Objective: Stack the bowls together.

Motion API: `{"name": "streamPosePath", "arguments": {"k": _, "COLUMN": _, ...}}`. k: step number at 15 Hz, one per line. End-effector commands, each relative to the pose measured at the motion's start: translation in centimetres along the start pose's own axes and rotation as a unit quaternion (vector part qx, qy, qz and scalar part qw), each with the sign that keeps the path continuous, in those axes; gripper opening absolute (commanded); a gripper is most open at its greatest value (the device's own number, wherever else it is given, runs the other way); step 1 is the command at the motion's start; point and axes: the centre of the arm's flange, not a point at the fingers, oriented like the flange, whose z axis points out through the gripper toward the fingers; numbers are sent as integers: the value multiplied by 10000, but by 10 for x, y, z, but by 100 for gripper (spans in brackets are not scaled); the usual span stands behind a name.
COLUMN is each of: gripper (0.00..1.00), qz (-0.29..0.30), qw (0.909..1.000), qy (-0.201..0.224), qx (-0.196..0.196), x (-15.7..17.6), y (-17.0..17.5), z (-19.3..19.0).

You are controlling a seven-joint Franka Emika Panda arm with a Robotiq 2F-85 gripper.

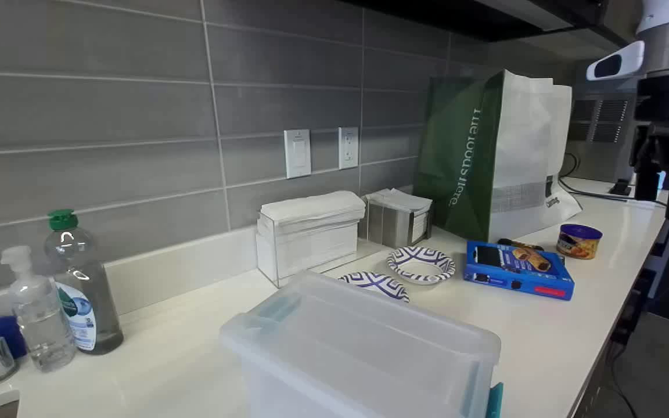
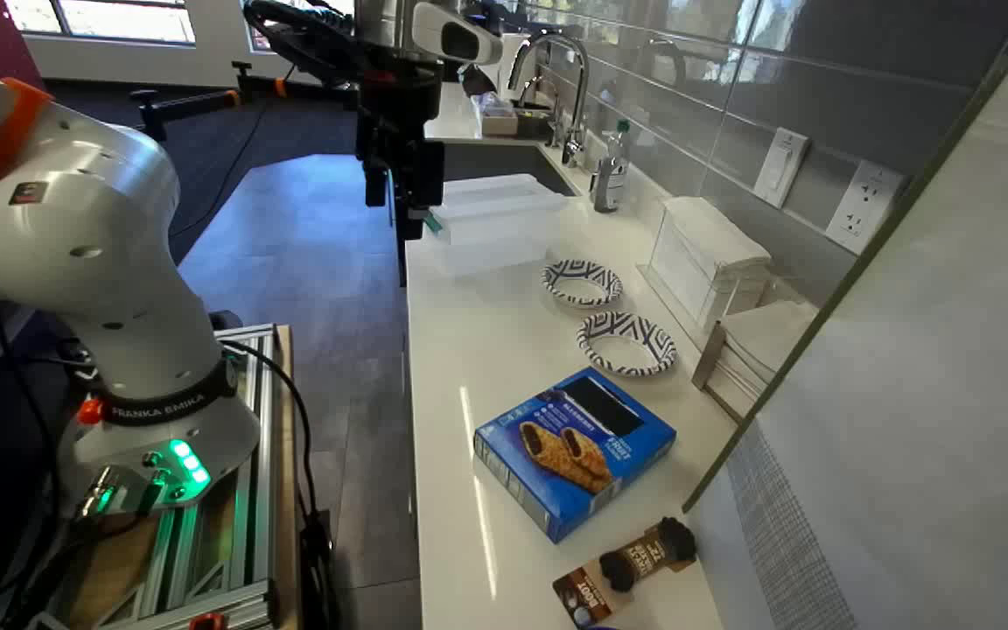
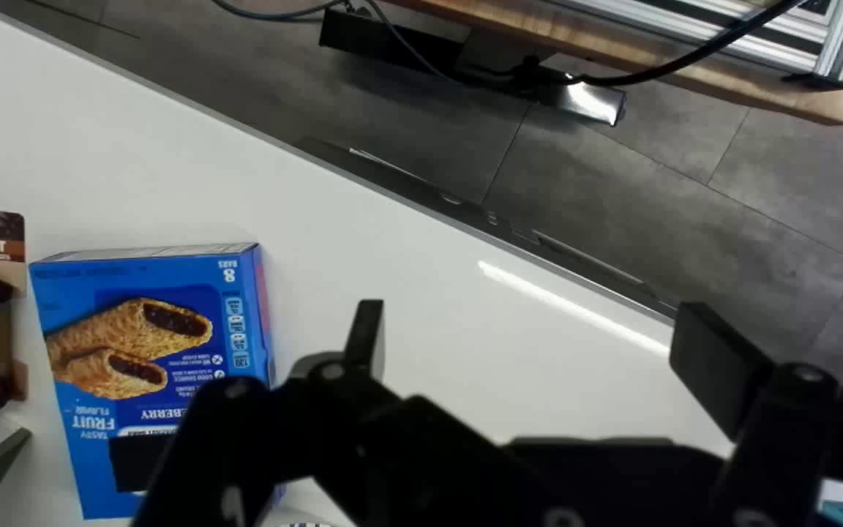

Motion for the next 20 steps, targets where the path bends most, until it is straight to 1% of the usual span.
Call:
{"name": "streamPosePath", "arguments": {"k": 1, "gripper": 100, "qz": 0, "qw": 10000, "qy": 0, "qx": 0, "x": 0, "y": 0, "z": 0}}
{"name": "streamPosePath", "arguments": {"k": 19, "gripper": 100, "qz": 0, "qw": 10000, "qy": 0, "qx": 0, "x": 0, "y": 0, "z": 0}}
{"name": "streamPosePath", "arguments": {"k": 20, "gripper": 100, "qz": 266, "qw": 9993, "qy": 244, "qx": 88, "x": 16, "y": -2, "z": 7}}
